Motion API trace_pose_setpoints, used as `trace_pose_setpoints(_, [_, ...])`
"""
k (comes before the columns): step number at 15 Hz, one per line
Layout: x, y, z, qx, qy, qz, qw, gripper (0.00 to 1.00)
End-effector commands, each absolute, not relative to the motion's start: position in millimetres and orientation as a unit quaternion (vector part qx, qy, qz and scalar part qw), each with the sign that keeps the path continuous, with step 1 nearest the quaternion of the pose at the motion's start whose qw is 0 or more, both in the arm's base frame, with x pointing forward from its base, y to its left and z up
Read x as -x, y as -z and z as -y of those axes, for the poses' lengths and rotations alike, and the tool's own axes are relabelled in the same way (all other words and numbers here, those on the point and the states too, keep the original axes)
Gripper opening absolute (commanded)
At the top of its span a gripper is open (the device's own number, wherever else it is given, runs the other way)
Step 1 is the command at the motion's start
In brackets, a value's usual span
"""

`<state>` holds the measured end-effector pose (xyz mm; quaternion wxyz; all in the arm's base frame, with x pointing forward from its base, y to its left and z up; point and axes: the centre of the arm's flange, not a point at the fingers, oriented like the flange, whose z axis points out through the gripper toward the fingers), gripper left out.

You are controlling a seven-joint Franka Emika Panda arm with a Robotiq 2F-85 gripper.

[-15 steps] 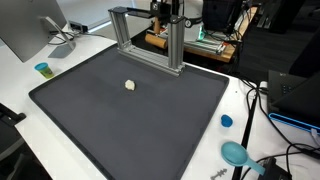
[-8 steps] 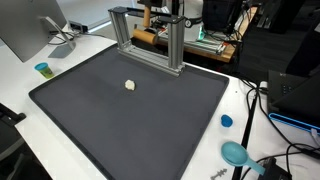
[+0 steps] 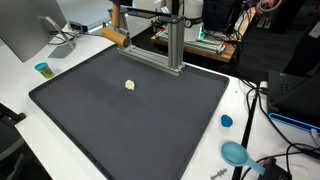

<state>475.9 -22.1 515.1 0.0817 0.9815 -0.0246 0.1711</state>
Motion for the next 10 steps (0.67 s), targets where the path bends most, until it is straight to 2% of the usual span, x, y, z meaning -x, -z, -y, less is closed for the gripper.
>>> trace_pose_setpoints(1, [-561, -516, 24, -0.994, -0.096, 0.017, 0.052, 0.21])
trace_pose_setpoints(2, [-509, -499, 22, -0.989, -0.129, 0.019, 0.071, 0.21])
trace_pose_setpoints(3, [-520, -491, 22, -0.99, -0.118, 0.018, 0.069, 0.46])
trace_pose_setpoints(6, [-521, -484, 22, -0.991, -0.114, 0.018, 0.068, 0.46])
trace_pose_setpoints(7, [-525, -485, 15, -0.99, -0.112, 0.028, 0.08, 0.21])
trace_pose_setpoints(10, [-549, -462, 0, -0.991, -0.096, 0.031, 0.089, 0.21])
